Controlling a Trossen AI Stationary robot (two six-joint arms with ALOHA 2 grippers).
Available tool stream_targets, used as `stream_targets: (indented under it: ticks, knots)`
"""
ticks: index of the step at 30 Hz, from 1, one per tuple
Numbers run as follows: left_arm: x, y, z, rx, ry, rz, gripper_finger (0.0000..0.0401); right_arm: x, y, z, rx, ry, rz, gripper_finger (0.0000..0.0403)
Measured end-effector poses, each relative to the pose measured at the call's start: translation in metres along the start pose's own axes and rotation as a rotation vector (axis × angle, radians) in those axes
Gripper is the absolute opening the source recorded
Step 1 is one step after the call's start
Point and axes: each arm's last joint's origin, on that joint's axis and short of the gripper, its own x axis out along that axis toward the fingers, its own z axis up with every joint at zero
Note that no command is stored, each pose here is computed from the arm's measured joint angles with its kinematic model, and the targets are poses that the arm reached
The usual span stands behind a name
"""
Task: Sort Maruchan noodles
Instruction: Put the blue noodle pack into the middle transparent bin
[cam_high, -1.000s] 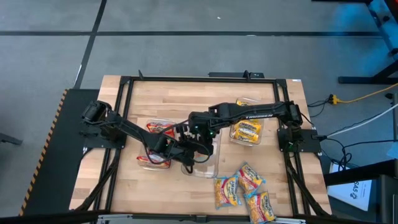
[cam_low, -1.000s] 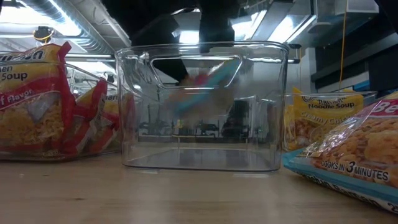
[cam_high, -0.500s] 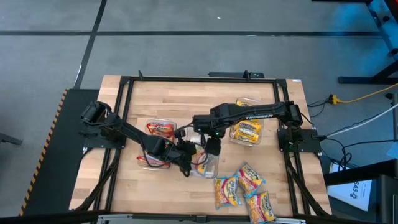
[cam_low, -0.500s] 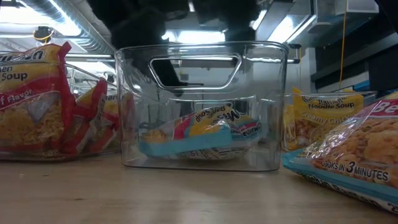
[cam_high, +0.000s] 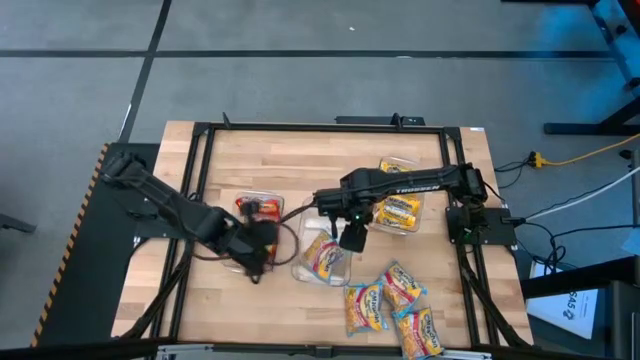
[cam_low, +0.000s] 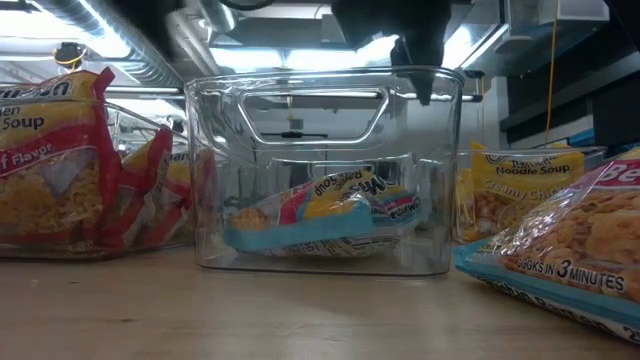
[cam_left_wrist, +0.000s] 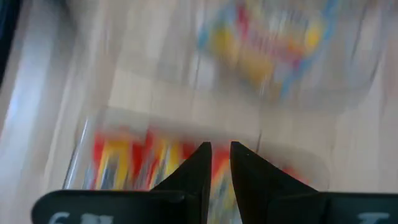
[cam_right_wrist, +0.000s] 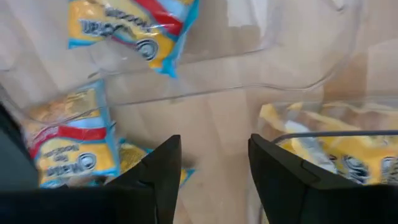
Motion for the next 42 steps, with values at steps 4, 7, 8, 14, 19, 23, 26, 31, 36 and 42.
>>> stream_targets:
  ticks: [4, 7, 8, 14, 19, 23, 26, 31, 36, 42]
  knots:
    - [-0.021, 0.012, -0.024, 0.015, 0.166, 0.013, 0.0053, 0.001, 0.009, -0.001, -0.023, -0.017, 0.027, 0.0183]
    - [-0.035, 0.020, -0.037, 0.025, 0.222, 0.050, 0.0053, 0.001, 0.021, 0.004, -0.022, -0.105, 0.065, 0.0183]
    - [-0.039, 0.022, -0.041, 0.033, 0.232, 0.058, 0.0053, 0.001, 0.026, 0.006, -0.020, -0.149, 0.074, 0.0183]
    - [-0.061, 0.039, -0.049, 0.052, 0.169, 0.090, 0.0053, 0.002, 0.056, 0.023, -0.018, -0.453, 0.049, 0.0183]
    - [-0.073, 0.054, -0.051, 0.040, 0.069, 0.135, 0.0053, 0.013, 0.061, 0.038, 0.028, -0.518, 0.064, 0.0183]
    - [-0.079, 0.061, -0.054, 0.027, 0.037, 0.145, 0.0053, 0.031, 0.062, 0.043, 0.044, -0.458, 0.052, 0.0183]
    - [-0.082, 0.064, -0.055, 0.025, 0.030, 0.144, 0.0053, 0.037, 0.062, 0.041, 0.052, -0.397, 0.053, 0.0183]
    - [-0.085, 0.069, -0.060, 0.052, 0.063, 0.172, 0.0053, 0.045, 0.058, 0.037, 0.060, -0.316, 0.008, 0.0183]
    - [-0.085, 0.070, -0.060, 0.054, 0.053, 0.187, 0.0053, 0.053, 0.058, 0.036, 0.055, -0.252, -0.001, 0.0183]
    - [-0.085, 0.070, -0.060, 0.052, 0.051, 0.189, 0.0053, 0.072, 0.058, 0.039, 0.037, -0.158, -0.008, 0.0183]
